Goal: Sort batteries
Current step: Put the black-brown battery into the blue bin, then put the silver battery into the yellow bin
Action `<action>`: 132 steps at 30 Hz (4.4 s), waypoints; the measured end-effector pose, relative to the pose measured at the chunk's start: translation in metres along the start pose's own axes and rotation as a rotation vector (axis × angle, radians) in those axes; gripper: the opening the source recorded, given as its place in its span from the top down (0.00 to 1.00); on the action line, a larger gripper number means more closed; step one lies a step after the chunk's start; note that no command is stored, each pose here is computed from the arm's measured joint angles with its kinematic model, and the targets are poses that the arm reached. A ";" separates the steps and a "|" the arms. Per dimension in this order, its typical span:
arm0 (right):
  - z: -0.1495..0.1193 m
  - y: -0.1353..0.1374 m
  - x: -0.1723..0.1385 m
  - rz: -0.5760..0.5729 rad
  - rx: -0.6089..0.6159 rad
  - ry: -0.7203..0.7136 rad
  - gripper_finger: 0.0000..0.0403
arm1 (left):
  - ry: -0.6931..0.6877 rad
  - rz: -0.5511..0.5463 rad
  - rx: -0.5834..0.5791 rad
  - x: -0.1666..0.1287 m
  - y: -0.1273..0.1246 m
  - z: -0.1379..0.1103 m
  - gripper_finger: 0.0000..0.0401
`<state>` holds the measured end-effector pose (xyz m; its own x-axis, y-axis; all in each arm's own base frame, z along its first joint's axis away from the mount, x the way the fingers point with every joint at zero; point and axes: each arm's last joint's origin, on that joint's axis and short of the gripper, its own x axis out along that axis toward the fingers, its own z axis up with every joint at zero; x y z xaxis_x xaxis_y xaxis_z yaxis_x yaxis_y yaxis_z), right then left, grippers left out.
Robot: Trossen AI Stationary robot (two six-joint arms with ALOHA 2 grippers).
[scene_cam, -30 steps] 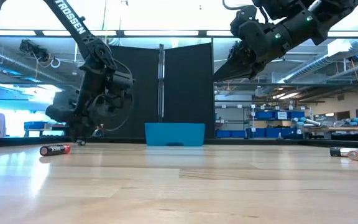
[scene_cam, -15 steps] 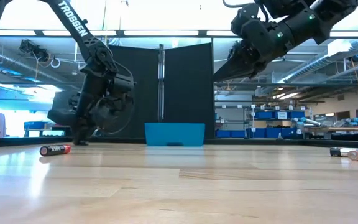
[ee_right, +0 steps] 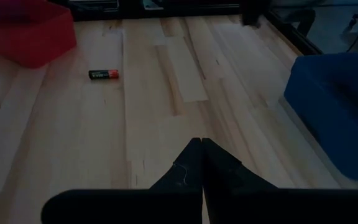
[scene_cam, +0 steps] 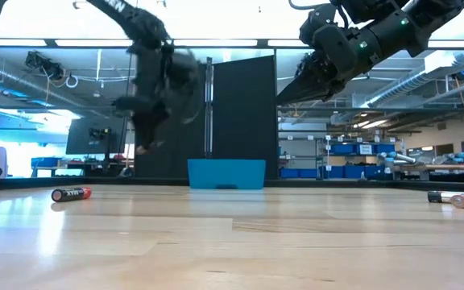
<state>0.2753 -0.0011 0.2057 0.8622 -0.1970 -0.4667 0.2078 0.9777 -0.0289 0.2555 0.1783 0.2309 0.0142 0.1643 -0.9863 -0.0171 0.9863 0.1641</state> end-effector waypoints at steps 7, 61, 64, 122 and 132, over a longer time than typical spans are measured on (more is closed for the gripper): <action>0.000 0.000 0.000 0.000 0.001 -0.003 0.98 | -0.224 0.070 -0.061 -0.055 0.022 0.034 0.90; -0.001 0.000 0.000 -0.003 0.012 0.015 0.98 | -0.163 -0.026 -0.024 0.042 0.092 0.127 0.75; -0.001 0.000 0.000 -0.003 0.017 0.015 0.98 | -0.268 0.033 0.004 0.008 0.088 0.129 0.83; -0.054 0.046 -0.061 -0.284 0.524 0.873 0.70 | -1.526 0.045 -0.098 0.006 -0.148 -0.028 0.98; -0.086 0.033 -0.055 -0.295 0.540 0.908 0.61 | -1.524 0.043 -0.100 0.006 -0.148 -0.028 0.98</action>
<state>0.1948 0.0480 0.1544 0.1296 -0.0751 -0.9887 0.7165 0.6964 0.0411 0.2301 0.0327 0.2002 0.9937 0.1111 -0.0151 -0.1083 0.9859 0.1278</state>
